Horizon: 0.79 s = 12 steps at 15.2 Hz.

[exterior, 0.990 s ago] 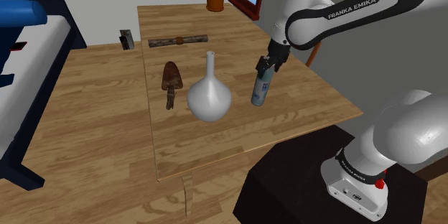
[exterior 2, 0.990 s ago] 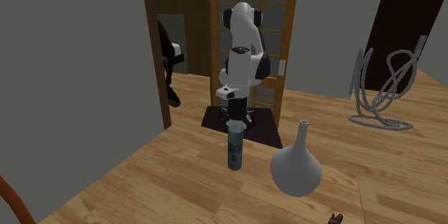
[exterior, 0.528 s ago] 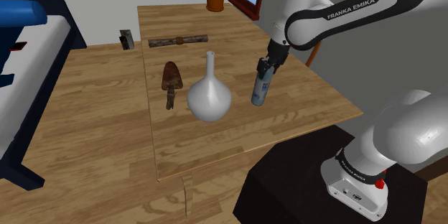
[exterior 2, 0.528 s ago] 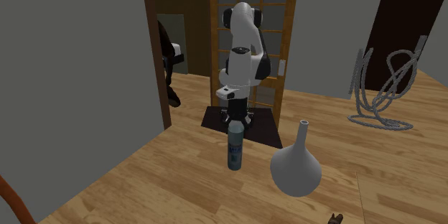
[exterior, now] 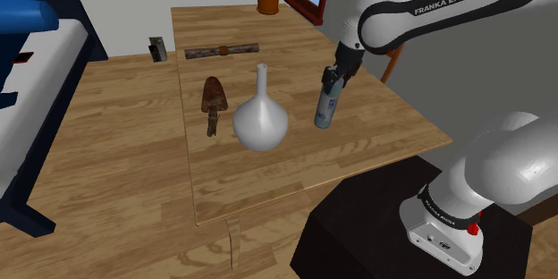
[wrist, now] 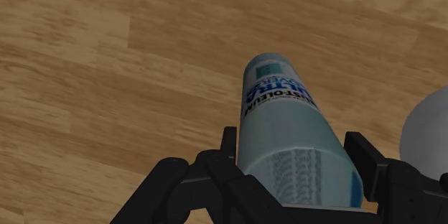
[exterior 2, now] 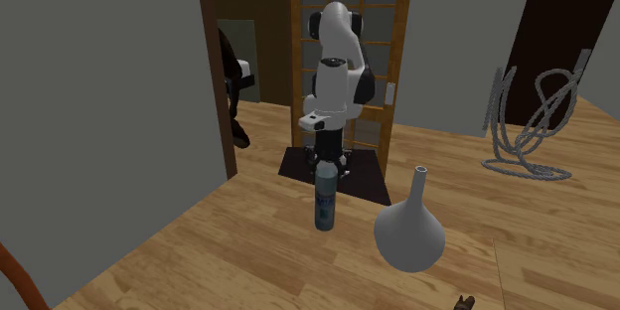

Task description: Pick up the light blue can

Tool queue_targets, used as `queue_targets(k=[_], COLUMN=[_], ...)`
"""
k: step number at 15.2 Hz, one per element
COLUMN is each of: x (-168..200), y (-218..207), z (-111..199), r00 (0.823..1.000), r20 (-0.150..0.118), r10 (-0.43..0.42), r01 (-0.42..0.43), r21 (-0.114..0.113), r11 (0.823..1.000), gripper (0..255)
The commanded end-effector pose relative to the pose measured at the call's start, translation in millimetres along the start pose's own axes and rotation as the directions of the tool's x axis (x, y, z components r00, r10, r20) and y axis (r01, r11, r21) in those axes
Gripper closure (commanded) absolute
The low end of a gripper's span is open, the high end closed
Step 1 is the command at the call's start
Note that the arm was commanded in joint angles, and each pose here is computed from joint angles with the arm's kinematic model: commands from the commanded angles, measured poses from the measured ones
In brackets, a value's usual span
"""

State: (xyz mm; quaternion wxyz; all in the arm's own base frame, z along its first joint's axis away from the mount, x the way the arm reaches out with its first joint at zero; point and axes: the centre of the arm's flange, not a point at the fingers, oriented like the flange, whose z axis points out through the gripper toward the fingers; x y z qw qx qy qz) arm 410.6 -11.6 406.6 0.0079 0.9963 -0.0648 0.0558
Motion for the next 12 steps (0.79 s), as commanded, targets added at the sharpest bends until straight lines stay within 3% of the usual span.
queue_targets(k=[1,12], x=[1.7,7.1], y=[-0.7,-0.3], z=[-10.8,-58.8], r00=[1.0,1.0], r20=[0.0,0.0], r10=[0.0,0.0], r01=[0.0,0.0], r21=[0.0,0.0], r11=[1.0,1.0], gripper=[255,255])
